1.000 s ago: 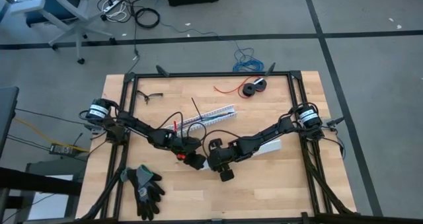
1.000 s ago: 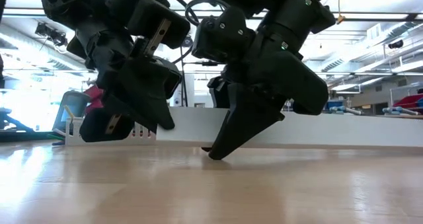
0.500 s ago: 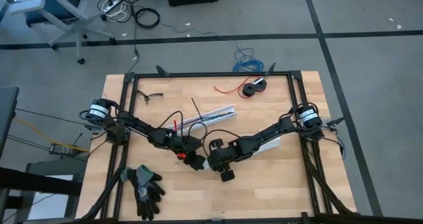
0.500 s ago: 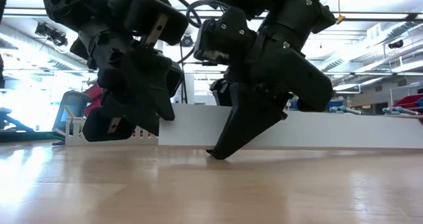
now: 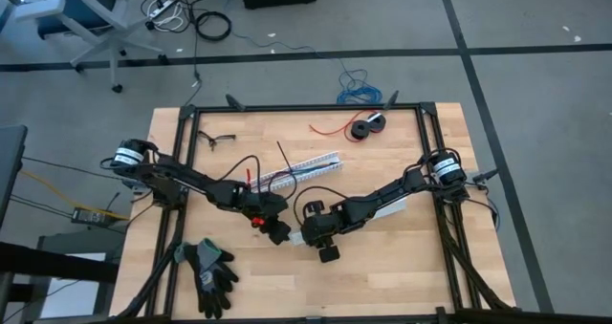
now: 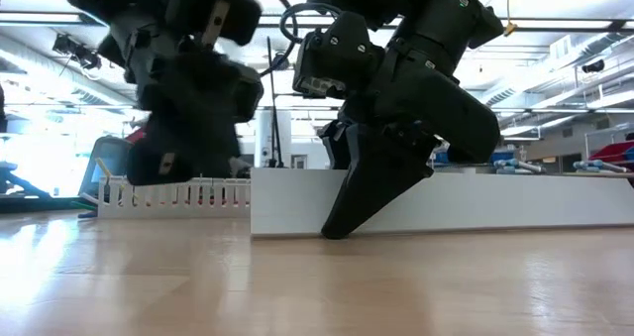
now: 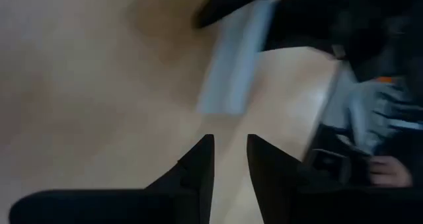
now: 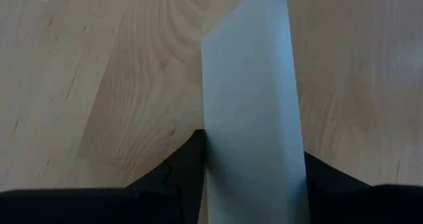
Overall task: Ziptie cables
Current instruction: Close the white cable duct cover
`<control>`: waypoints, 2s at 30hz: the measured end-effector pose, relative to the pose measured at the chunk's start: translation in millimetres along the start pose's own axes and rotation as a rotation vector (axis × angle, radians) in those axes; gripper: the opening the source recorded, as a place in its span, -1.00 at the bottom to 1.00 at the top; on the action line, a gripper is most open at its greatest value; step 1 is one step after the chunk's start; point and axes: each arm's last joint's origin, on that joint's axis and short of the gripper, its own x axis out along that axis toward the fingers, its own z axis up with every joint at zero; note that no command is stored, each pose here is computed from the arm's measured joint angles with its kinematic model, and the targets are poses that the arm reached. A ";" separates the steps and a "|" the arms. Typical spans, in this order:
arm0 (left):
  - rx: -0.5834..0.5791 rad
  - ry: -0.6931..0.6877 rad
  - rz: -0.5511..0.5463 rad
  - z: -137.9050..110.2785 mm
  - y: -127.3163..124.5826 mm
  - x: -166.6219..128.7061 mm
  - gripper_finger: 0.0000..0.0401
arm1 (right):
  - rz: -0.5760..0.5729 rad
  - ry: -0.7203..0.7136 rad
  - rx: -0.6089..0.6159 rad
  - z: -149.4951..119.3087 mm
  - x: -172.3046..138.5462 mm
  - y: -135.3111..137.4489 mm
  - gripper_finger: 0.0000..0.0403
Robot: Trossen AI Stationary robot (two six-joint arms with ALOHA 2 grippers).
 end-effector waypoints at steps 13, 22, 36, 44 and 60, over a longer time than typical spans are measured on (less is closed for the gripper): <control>0.107 -0.049 0.266 -6.8 18.3 -4.1 -0.51 | 0.012 -0.001 -0.008 0.0 -1.3 -4.9 -0.26; 0.152 -0.056 0.279 -6.5 18.8 -4.2 -0.51 | 0.002 -0.009 -0.037 0.7 -2.8 -12.3 -0.04; 0.214 -0.100 0.318 -5.3 19.7 -4.6 -0.51 | -0.119 -0.017 -0.158 2.9 -3.8 -25.0 0.70; 0.243 -0.137 0.347 -4.0 20.3 -4.9 -0.51 | -0.128 -0.015 -0.123 2.6 -3.8 -25.8 0.73; 0.586 -0.216 0.455 1.1 19.6 -5.3 -0.51 | -0.132 -0.027 0.062 2.6 -3.8 -27.1 0.72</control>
